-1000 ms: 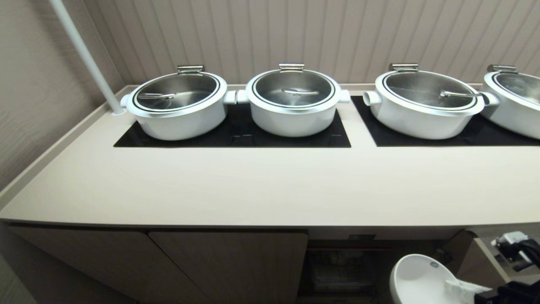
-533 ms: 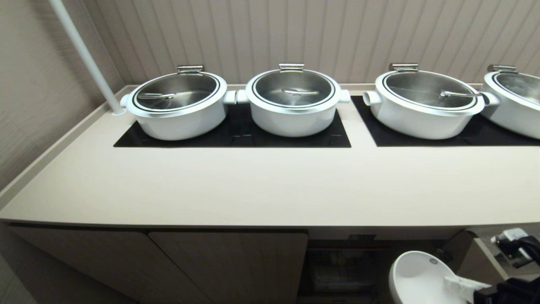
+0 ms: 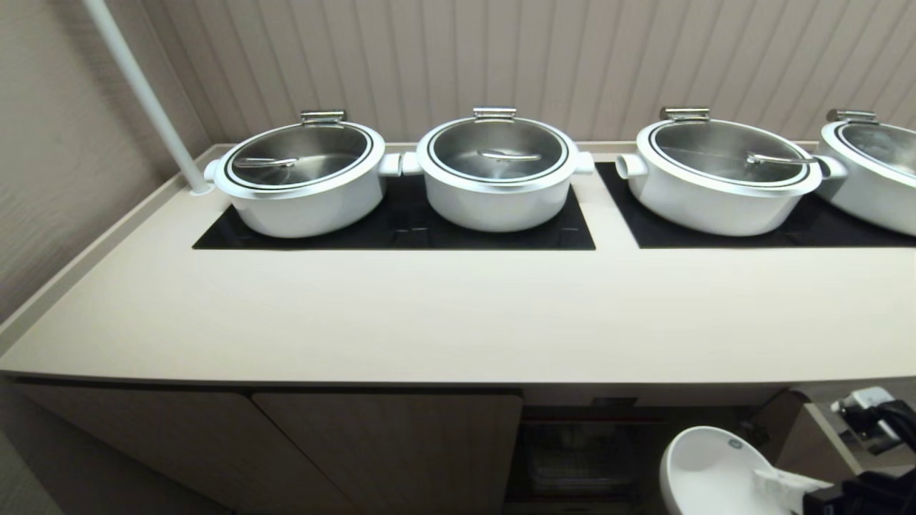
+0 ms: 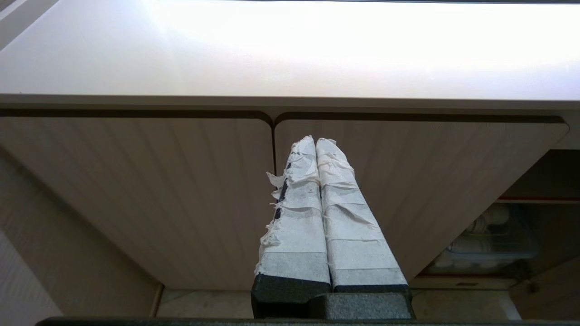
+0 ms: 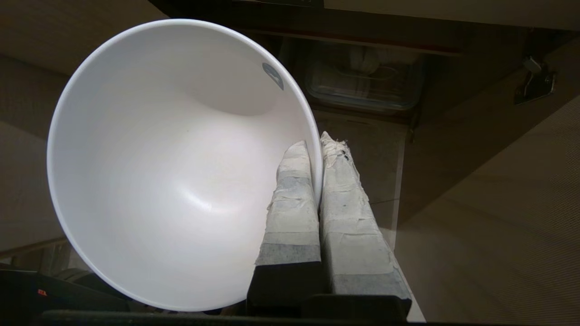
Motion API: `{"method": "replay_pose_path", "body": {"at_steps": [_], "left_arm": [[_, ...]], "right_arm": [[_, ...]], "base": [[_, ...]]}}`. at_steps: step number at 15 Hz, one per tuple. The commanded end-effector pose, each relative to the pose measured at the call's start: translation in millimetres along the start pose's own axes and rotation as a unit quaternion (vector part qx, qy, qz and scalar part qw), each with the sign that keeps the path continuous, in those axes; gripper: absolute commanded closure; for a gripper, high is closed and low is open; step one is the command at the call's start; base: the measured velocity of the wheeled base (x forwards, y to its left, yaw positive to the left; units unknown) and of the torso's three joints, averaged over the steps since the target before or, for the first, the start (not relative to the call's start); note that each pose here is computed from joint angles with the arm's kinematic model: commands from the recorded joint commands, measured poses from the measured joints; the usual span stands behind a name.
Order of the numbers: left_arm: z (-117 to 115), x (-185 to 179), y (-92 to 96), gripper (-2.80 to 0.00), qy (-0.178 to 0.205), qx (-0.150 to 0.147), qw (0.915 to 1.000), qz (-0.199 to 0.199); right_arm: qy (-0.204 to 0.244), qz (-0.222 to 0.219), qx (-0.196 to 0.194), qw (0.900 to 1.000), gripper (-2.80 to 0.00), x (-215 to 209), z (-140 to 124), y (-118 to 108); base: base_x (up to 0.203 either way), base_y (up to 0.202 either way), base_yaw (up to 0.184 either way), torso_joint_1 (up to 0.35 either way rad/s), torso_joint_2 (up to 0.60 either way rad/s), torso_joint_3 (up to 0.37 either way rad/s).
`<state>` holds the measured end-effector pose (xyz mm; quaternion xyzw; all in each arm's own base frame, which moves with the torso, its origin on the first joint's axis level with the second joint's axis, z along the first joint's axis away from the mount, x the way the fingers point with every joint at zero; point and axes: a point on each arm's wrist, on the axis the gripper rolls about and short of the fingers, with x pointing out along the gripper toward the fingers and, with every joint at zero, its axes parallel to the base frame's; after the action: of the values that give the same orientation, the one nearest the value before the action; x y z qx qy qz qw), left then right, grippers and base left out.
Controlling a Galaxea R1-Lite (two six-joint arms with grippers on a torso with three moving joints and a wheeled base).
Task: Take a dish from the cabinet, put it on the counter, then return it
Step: Place it on the table
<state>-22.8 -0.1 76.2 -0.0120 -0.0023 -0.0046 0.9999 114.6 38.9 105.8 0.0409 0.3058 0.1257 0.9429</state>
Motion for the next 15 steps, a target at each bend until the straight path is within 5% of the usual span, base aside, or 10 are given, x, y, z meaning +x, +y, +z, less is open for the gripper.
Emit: {"method": "replay_pose_path", "body": {"at_steps": [1,15], "left_arm": [[-0.2,0.0,0.0,0.00,0.000,0.000,1.0000,0.000],[-0.1,0.0,0.0,0.00,0.000,0.000,1.0000,0.000]], "right_arm": [[-0.002,0.000,0.001,1.000,0.00,0.1,0.9,0.2],[-0.010,0.002,0.003,1.000,0.00,-1.8,12.9,2.5]], "base": [[0.000,0.000,0.000,0.000,0.00,0.000],[0.000,0.000,0.000,0.000,0.00,0.000]]}}
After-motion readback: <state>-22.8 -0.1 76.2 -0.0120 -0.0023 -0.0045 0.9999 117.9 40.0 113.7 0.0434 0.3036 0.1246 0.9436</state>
